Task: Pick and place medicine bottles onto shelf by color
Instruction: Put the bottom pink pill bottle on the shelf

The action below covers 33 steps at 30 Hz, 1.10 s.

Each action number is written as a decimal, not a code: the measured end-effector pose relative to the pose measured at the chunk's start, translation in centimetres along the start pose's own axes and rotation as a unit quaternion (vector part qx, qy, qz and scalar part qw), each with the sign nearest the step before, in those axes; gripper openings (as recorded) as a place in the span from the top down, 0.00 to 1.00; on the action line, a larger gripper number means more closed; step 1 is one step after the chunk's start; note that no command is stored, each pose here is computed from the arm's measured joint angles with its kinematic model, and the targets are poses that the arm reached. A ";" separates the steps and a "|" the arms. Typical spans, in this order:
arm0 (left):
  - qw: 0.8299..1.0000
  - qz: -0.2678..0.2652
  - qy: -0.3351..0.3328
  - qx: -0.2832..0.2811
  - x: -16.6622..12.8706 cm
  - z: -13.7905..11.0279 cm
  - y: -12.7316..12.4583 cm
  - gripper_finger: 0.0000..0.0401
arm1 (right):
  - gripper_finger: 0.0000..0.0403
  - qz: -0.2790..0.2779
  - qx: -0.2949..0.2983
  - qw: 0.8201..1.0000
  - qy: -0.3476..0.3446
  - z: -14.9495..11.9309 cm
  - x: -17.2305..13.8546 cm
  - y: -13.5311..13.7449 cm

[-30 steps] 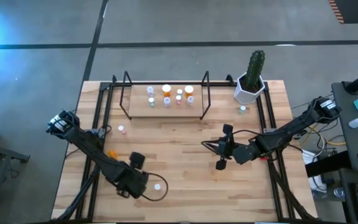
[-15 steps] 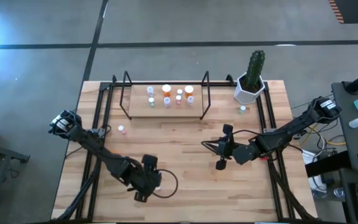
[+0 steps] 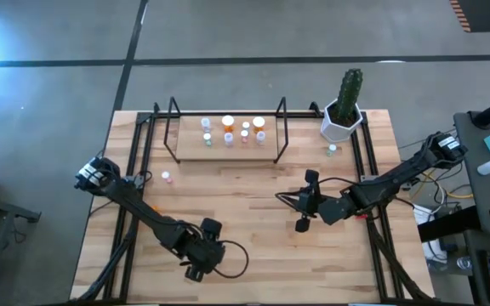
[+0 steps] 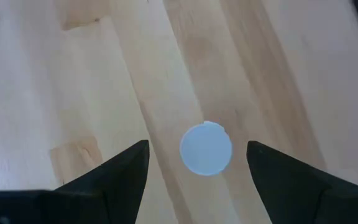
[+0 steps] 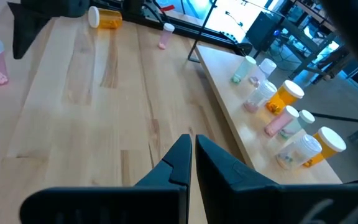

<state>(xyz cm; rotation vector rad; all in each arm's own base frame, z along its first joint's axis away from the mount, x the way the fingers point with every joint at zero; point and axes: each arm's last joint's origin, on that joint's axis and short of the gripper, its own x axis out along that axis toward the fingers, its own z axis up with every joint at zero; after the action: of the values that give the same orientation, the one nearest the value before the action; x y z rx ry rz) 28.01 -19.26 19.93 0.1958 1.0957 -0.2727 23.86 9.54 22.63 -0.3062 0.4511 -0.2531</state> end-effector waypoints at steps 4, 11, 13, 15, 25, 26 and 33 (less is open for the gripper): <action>1.000 0.001 0.000 0.007 0.1 0.3 -0.1 0.37 | 0.97 0.000 0.000 1.000 0.000 0.0 0.0 0.0; 1.000 0.001 -0.003 0.005 0.1 0.4 -0.1 0.46 | 0.97 0.000 0.000 1.000 0.000 0.0 0.0 0.0; 1.000 0.002 -0.004 0.007 0.3 0.2 -0.1 0.50 | 0.97 0.000 0.000 1.000 0.000 0.0 0.0 0.0; 1.000 0.002 -0.008 0.015 0.3 0.3 -0.1 0.55 | 0.97 0.000 -0.001 1.000 0.000 0.0 0.0 0.0; 1.000 0.006 -0.007 0.018 0.3 0.3 -0.1 0.73 | 0.97 0.000 -0.001 1.000 0.000 0.0 0.0 0.0; 1.000 0.006 -0.007 0.018 0.3 0.3 -0.1 0.74 | 0.97 0.000 -0.001 1.000 0.000 0.0 0.0 0.0; 1.000 0.006 0.001 0.018 -1.0 0.3 0.2 0.75 | 0.97 0.000 -0.001 1.000 0.000 0.0 0.0 0.0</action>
<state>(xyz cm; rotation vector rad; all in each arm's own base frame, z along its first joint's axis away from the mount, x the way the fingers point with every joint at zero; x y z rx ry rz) 27.92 -19.07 20.98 0.2359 1.0917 -0.2812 23.86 9.53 22.63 -0.3087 0.4518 -0.2527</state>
